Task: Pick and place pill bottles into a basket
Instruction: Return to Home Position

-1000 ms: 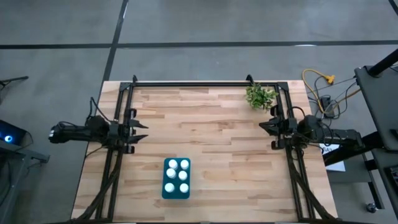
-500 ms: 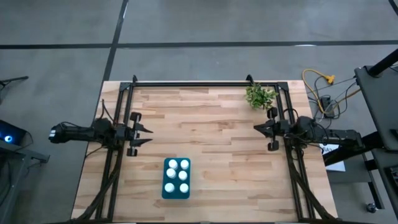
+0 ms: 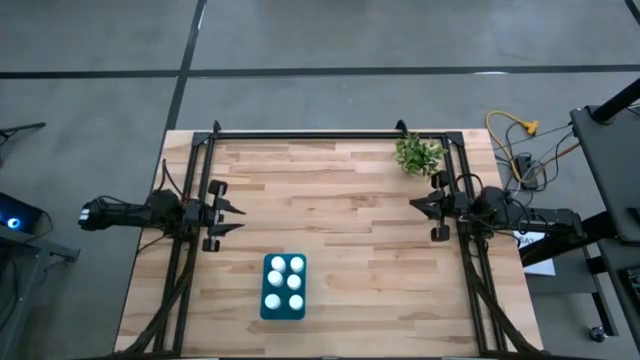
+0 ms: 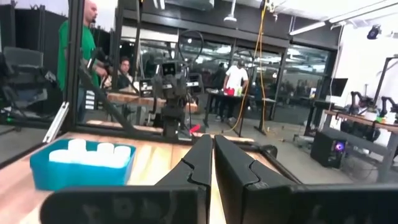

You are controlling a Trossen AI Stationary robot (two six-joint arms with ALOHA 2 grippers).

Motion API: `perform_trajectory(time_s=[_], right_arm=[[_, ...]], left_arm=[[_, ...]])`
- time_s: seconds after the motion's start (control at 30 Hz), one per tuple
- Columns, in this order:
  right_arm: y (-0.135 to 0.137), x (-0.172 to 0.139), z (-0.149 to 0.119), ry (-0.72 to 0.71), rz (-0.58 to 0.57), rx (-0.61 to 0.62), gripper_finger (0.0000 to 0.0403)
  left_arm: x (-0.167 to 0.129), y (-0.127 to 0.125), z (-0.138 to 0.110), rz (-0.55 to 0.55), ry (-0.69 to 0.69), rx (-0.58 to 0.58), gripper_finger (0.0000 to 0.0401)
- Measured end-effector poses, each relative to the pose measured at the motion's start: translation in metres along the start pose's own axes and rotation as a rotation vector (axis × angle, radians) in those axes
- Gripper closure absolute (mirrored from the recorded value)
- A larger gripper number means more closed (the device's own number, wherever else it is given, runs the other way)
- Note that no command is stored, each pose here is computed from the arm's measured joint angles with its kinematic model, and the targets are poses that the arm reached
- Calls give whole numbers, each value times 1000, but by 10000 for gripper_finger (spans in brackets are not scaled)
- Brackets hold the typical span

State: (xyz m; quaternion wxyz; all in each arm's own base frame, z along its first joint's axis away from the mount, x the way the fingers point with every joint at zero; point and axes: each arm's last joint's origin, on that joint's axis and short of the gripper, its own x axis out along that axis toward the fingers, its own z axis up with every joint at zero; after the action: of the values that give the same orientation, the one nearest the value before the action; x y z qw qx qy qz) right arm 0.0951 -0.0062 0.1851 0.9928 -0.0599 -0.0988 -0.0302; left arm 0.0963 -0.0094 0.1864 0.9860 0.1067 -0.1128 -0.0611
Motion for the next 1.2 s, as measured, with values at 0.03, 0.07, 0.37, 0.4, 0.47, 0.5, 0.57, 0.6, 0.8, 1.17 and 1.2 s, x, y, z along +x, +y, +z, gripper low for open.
perform_trajectory(time_s=[0.03, 0.07, 0.37, 0.4, 0.47, 0.5, 0.57, 0.6, 0.8, 1.17, 1.2], right_arm=[[0, 0, -1, 8, 1, -1, 394], [0, 0, -2, 18, 2, -1, 394], [0, -1, -19, 201, -34, 10, 394], [1, -1, -19, 202, -31, 9, 394], [1, -1, -19, 207, -30, -5, 394], [1, -1, -20, 209, -28, -20, 394], [1, -1, -20, 210, -24, -55, 394], [1, -1, -20, 210, -22, -70, 394], [1, -1, -20, 210, -22, -77, 394], [1, -1, -20, 210, -18, -103, 394], [1, -1, -19, 209, -18, -103, 394]], left_arm=[[0, 0, 0, -2, 2, 0, 285], [0, 0, 0, -2, 3, 3, 285], [-1, -1, -15, 40, 165, 25, 285], [-1, -1, -17, 44, 186, 24, 285], [-2, -2, -20, 38, 216, 23, 285], [-2, -2, -20, 36, 223, 22, 285], [-2, -2, -20, 40, 226, 24, 286], [-2, -2, -20, 41, 226, 28, 289], [-2, -2, -21, 40, 231, 55, 362], [-2, -2, -22, 39, 243, 47, 398], [-2, -2, -22, 40, 242, 48, 398]])
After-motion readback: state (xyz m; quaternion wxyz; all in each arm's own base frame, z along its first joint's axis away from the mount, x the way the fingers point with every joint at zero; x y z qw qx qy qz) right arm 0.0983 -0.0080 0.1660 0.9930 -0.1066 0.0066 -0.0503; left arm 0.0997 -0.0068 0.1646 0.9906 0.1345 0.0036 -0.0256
